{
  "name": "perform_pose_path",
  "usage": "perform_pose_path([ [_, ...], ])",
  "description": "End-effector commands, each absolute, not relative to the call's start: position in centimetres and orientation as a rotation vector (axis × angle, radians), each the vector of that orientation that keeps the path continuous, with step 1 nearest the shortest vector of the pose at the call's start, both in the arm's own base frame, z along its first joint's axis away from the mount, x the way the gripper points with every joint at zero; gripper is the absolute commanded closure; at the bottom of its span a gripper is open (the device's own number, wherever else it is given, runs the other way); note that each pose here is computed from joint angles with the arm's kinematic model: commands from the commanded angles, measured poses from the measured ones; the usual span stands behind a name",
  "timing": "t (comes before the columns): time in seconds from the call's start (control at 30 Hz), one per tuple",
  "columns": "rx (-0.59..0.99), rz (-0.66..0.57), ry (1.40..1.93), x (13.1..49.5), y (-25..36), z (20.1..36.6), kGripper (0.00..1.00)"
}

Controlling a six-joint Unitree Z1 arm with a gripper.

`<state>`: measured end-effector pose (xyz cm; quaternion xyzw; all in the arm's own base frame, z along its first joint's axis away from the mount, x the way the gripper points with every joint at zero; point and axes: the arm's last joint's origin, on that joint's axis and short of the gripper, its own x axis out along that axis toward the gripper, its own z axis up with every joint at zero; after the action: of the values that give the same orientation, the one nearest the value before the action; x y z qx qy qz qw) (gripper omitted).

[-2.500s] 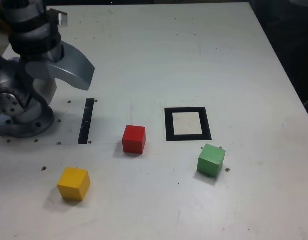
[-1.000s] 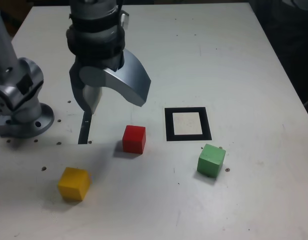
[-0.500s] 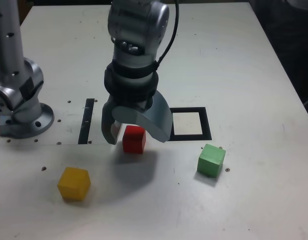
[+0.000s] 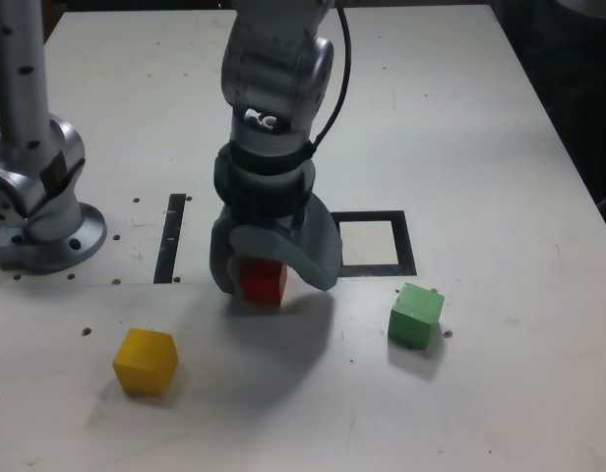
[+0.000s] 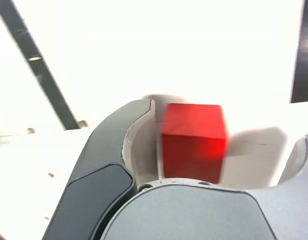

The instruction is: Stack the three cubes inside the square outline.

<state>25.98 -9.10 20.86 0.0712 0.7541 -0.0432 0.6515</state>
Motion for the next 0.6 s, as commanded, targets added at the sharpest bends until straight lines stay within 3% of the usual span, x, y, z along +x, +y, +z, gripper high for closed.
perform_pose_path([
  [0.0,0.165,-0.102,1.716,26.11,-9.11,20.58,0.11],
  [0.27,0.184,-0.086,1.750,25.92,-8.99,20.80,0.25],
  [0.43,0.188,-0.069,1.751,25.97,-8.94,21.00,0.40],
  [0.57,0.188,-0.068,1.737,26.18,-8.99,21.06,0.45],
])
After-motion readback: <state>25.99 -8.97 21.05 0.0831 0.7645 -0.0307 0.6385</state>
